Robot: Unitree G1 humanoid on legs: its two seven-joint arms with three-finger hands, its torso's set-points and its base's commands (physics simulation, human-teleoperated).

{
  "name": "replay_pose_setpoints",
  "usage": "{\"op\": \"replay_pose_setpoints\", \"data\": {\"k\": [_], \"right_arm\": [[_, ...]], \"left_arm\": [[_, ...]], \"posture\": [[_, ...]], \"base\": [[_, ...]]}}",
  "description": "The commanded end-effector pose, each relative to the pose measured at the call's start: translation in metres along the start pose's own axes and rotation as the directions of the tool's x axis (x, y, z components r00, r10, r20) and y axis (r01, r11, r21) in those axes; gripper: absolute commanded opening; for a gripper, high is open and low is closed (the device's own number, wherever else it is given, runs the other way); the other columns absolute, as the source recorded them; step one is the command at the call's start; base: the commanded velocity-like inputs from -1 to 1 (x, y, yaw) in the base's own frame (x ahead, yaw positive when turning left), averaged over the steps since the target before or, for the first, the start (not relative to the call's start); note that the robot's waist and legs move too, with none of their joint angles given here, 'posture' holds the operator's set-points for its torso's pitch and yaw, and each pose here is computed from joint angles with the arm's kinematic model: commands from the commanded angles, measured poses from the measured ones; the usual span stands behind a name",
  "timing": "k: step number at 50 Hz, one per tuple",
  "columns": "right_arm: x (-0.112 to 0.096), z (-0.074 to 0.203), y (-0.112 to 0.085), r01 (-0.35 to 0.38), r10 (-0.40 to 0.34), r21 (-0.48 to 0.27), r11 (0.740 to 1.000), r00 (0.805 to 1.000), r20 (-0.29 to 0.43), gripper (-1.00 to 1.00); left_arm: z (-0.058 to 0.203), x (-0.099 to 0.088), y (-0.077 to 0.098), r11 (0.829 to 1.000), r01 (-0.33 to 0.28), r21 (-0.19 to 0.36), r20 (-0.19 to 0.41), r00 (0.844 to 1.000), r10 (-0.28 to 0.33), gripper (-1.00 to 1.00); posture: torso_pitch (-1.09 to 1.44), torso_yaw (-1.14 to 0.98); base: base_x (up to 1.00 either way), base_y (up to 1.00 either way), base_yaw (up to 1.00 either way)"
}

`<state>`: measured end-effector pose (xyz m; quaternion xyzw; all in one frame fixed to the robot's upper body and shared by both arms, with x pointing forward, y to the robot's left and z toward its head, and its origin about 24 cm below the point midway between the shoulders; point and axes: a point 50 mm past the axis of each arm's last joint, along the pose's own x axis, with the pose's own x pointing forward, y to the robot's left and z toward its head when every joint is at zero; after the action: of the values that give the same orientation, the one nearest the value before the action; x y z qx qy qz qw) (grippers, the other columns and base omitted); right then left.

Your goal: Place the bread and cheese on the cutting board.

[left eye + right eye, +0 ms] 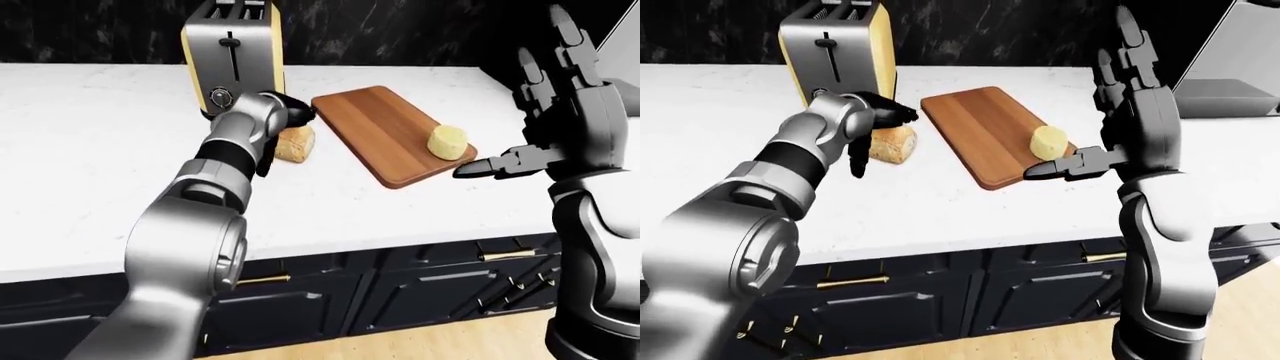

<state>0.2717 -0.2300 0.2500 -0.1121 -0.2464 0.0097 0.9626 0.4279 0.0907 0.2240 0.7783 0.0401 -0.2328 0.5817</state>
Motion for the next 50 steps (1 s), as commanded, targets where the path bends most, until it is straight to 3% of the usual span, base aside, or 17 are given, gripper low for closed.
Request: {"op": "replay_pose_setpoints", "data": {"k": [1,14,18,28,35,41,45,48,50], "right_arm": [[0.0,0.016,-0.005,0.019,-0.016,-0.027,0.999,0.997,0.08,1.0],[-0.001,0.021,-0.01,0.037,-0.034,-0.024,0.999,0.995,0.089,1.0],[0.001,0.02,-0.007,0.033,-0.031,-0.02,0.999,0.995,0.091,1.0],[0.0,0.021,-0.004,0.027,-0.026,-0.01,1.0,0.995,0.093,1.0],[-0.001,0.02,-0.005,0.03,-0.029,-0.008,1.0,0.995,0.093,1.0],[-0.002,0.02,-0.004,0.032,-0.031,-0.004,0.999,0.995,0.095,1.0],[-0.004,0.021,-0.006,0.038,-0.037,-0.002,0.999,0.995,0.097,1.0],[-0.007,0.024,-0.008,0.044,-0.043,-0.001,0.999,0.994,0.1,1.0],[-0.01,0.024,-0.011,0.051,-0.05,0.0,0.999,0.994,0.101,1.0]], "left_arm": [[-0.002,-0.008,0.024,0.995,-0.097,0.008,-0.013,0.995,0.098,0.15],[0.003,-0.004,0.014,0.996,-0.087,0.01,0.014,0.996,0.087,0.07],[0.004,-0.009,0.028,0.991,-0.132,-0.002,0.027,0.991,0.132,-0.12],[0.022,-0.024,0.065,0.966,-0.259,-0.009,0.101,0.961,0.259,-0.26],[0.035,-0.033,0.083,0.948,-0.302,-0.101,0.181,0.931,0.316,-0.43],[0.045,-0.036,0.089,0.938,-0.327,-0.114,0.216,0.913,0.345,-0.51],[0.052,-0.038,0.094,0.926,-0.358,-0.123,0.229,0.897,0.377,-0.52],[0.053,-0.039,0.099,0.915,-0.372,-0.152,0.191,0.898,0.397,-0.58],[0.06,-0.041,0.103,0.908,-0.388,-0.158,0.203,0.887,0.414,-0.58]], "posture": [[0.0,0.0],[0.0,0.0],[0.0,0.0],[0.0,0.0],[0.0,0.0],[0.0,0.0],[0.0,0.0],[0.0,0.0],[0.0,0.0]], "base": [[0.0,0.0,0.0],[0.0,0.0,0.0],[0.0,0.0,0.0],[0.0,0.0,0.0],[0.0,0.0,0.0],[0.0,0.0,0.0],[0.0,0.0,0.0],[0.0,0.0,0.0],[0.0,0.0,0.0]]}}
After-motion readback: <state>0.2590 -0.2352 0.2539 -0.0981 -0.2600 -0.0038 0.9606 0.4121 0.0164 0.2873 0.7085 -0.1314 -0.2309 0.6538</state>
